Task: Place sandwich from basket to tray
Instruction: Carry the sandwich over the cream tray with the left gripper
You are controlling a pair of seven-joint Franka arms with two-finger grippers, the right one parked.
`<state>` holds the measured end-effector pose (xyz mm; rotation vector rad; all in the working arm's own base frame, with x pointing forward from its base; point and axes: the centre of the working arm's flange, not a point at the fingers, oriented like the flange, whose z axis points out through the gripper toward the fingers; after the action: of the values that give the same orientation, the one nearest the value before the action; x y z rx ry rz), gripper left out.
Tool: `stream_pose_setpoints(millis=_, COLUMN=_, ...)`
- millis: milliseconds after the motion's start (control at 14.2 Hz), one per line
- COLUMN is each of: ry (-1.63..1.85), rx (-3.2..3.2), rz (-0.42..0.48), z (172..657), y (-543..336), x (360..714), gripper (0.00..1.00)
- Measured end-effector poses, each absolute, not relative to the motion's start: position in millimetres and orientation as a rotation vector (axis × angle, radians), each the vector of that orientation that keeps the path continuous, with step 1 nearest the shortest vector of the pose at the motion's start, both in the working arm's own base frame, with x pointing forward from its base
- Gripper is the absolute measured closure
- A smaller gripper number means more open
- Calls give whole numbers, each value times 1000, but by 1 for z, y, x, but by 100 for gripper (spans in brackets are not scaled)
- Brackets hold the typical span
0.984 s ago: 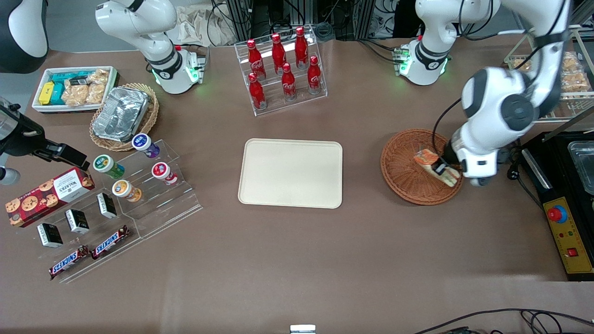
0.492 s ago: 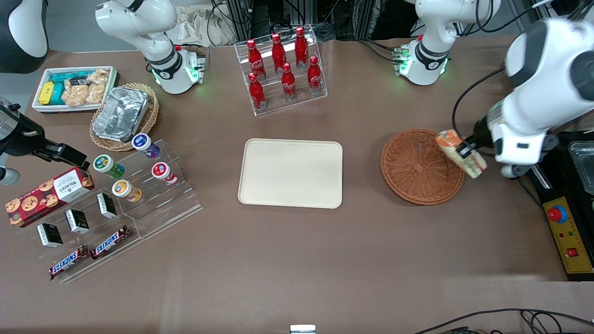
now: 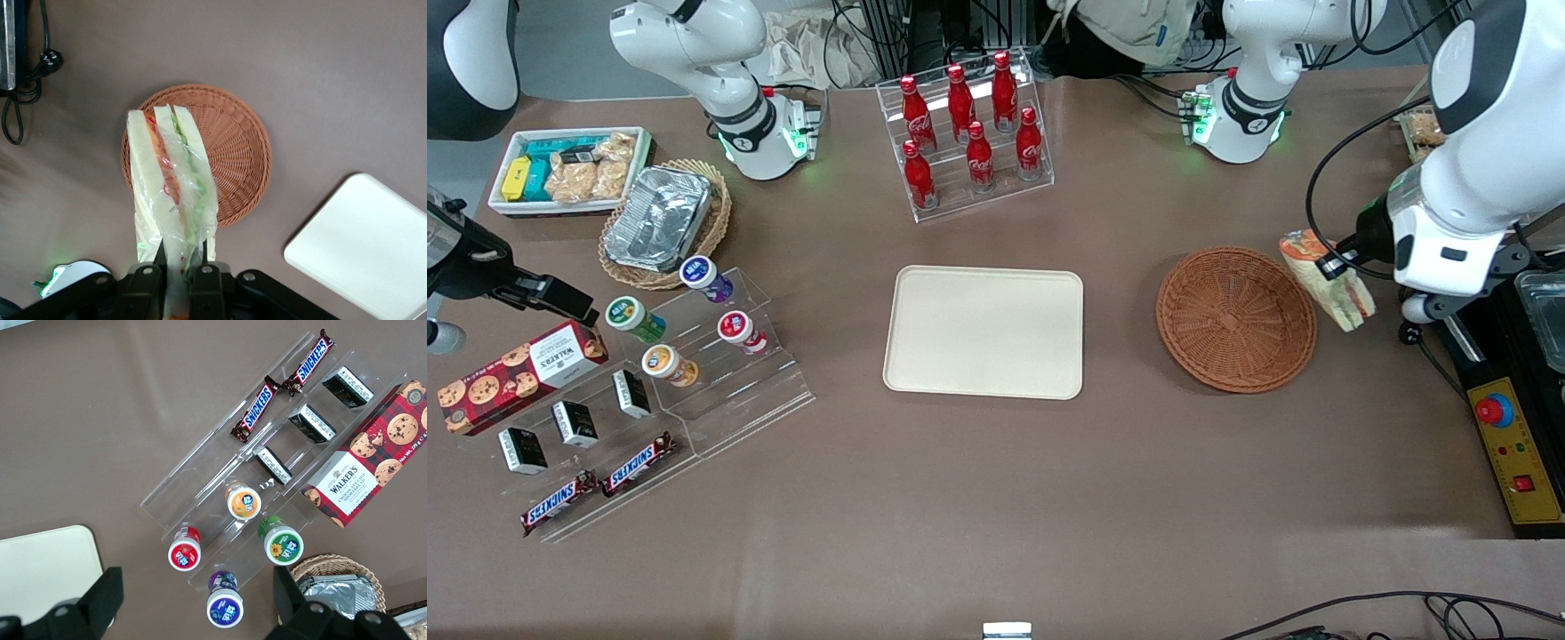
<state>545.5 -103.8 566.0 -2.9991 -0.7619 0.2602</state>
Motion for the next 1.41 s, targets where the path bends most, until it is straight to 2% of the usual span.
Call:
stream_pose_setpoints(millis=562, ry=-395, rx=-3040, rz=327, z=545, y=-222, x=517, gripper=85)
stream_pose_setpoints(millis=984, ry=-208, rx=-3158, rz=230, z=495, y=-323, x=517, gripper=85)
stream_pose_setpoints(millis=1195, ry=-125, rx=-3232, rz=119, z=439, y=-367, x=516, gripper=85)
stream_pose_setpoints(millis=1406, ry=-5, rx=-3266, rz=94, z=381, y=-392, x=501, gripper=85)
